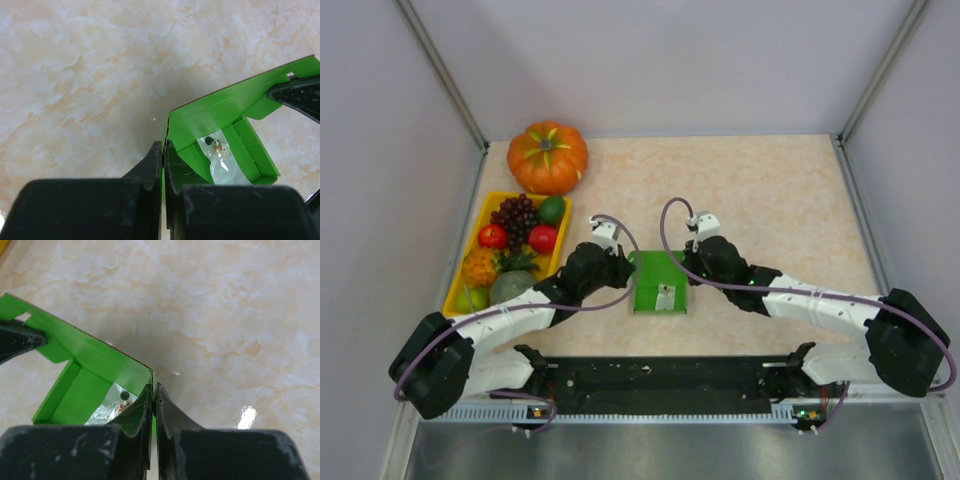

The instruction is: Fold the paper box

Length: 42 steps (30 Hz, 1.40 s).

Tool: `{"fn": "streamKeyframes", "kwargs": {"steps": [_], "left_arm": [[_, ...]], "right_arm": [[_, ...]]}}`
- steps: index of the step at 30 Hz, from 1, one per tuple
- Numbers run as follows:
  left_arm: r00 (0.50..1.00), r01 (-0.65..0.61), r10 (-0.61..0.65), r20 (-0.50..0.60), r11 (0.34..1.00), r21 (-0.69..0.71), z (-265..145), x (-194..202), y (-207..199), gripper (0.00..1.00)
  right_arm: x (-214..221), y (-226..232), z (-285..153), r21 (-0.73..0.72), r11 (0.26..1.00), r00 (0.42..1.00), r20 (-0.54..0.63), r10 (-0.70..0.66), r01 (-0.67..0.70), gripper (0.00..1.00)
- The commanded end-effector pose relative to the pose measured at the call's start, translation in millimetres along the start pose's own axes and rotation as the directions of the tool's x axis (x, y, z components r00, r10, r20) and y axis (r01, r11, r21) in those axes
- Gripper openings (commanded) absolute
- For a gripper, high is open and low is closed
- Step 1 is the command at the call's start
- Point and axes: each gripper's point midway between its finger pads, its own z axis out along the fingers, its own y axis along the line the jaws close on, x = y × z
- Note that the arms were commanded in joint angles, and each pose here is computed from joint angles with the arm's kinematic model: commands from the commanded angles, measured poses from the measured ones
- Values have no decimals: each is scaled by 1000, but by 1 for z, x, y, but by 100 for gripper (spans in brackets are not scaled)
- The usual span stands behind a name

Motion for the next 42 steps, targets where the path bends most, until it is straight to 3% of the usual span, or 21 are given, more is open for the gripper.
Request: {"fn": "streamKeyframes", "kwargs": {"steps": [1,9,17,34,42], "left_arm": [[982,40,-38,184,999,-9,-3,-43,-21,0],[950,52,-7,312,989,-137,3,-55,-31,0],[918,152,-38,394,953,-262,9,-42,-18,0],[925,133,10,379,928,-349,7,14,-12,0],[924,151,-3,383,922,-358,3,35,-9,0]], "right_arm": [[-43,-6,-3,107,983,971,204,127,-151,0],[-53,-2,-5,329,921,933,350,84,-207,0],[-28,-2,-9,413,877,903,425,53,-246,0],[21,-4,-22,457,818,854,515,76,-349,0],[47,-1,-26,472,826,867,497,39,-307,0]]}}
